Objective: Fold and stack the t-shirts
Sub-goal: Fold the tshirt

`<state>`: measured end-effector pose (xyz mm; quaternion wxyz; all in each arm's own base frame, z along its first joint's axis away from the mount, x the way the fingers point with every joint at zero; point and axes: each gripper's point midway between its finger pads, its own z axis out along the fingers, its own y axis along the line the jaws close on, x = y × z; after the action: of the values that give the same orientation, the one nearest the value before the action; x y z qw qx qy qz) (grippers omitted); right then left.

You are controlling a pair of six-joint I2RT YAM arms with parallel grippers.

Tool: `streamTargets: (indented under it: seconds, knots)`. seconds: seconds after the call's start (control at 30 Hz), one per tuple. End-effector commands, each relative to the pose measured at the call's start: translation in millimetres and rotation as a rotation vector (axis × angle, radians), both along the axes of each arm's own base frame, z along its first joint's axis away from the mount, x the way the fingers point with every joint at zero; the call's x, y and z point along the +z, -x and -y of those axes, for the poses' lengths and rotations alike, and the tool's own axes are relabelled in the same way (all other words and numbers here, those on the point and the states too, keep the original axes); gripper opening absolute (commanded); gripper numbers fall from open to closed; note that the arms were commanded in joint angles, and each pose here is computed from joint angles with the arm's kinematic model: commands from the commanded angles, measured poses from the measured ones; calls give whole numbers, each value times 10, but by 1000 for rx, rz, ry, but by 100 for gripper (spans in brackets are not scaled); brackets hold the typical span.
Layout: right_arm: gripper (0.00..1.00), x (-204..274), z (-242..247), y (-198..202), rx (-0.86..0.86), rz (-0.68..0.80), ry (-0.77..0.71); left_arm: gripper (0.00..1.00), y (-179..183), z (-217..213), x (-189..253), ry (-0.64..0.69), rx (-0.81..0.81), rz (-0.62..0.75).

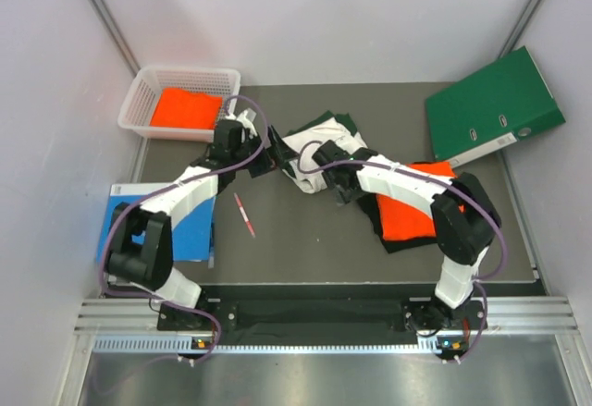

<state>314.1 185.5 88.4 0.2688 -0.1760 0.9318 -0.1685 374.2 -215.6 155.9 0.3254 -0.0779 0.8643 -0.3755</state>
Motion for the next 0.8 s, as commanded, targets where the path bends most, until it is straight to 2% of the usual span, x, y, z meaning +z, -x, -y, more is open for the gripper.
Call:
streamTargets:
  seconds: [0.0,0.13,0.23,0.53,0.67,0.77]
  knots:
    - [98,686,-178,-754,-84,259,-415,99,262,-268,-1155,-90,106,-300]
    - [100,702,-196,-954,-40,208,-621,99,196,-239,-1319,-63,136,-307]
    - [100,835,-255,-1083,11,242,-748,99,174,-248,-1429,-73,151,-332]
    - [100,866,-331,-1302,60,243,-820,99,80,-121,-1677,-11,152,-368]
    - [100,811,-291,-1438,54,213,-938,99,-12,9,-1809,8,133,-385]
    - [100,751,-190,-1590,36,190,-1037,87,-71,119,-1862,22,113,-393]
